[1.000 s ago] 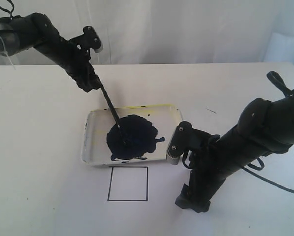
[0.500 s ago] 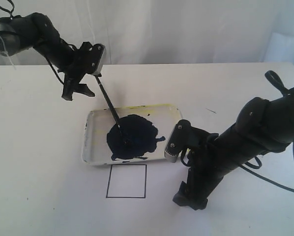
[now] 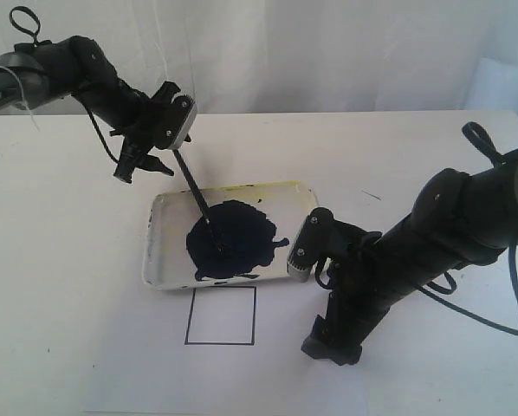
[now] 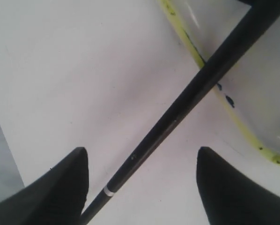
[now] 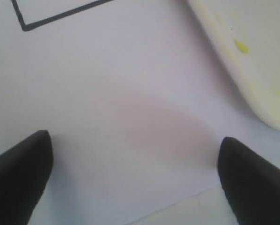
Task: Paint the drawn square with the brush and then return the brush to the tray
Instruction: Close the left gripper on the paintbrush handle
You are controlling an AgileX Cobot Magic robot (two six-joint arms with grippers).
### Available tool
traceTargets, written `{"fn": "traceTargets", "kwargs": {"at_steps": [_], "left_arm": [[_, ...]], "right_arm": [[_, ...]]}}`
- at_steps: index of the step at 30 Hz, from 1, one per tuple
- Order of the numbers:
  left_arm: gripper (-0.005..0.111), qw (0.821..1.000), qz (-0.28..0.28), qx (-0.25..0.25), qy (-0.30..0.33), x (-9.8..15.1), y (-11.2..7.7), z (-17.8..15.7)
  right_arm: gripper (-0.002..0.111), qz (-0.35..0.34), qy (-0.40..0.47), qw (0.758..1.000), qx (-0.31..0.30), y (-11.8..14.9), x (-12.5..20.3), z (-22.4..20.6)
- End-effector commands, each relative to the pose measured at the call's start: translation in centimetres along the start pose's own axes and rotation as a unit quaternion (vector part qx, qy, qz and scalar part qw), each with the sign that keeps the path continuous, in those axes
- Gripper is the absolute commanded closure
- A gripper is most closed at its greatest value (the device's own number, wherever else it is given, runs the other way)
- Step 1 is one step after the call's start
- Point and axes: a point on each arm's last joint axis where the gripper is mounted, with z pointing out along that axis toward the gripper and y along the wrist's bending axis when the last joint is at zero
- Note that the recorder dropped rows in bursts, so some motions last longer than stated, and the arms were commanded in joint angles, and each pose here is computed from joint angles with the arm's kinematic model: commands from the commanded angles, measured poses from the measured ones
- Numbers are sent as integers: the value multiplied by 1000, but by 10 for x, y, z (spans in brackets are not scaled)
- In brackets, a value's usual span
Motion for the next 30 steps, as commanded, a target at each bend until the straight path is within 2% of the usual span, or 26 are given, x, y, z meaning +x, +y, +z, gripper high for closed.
{"fn": "traceTargets", "kwargs": {"at_steps": [1,8,21,30], "left_arm": [[39,999,39,-2,-2,1,-3,10],[39,998,62,1,-3,1,-5,15],[39,998,65,-2,-11,-4,-5,19],[44,996,90,5,21,2,-11,36]], "right_arm": [[19,-2,24,1000,-18,3,9,11],[19,-2,24,1000,-18,3,9,11],[19,-2,24,1000,-18,3,9,11],[19,-2,24,1000,-18,3,9,11]]}}
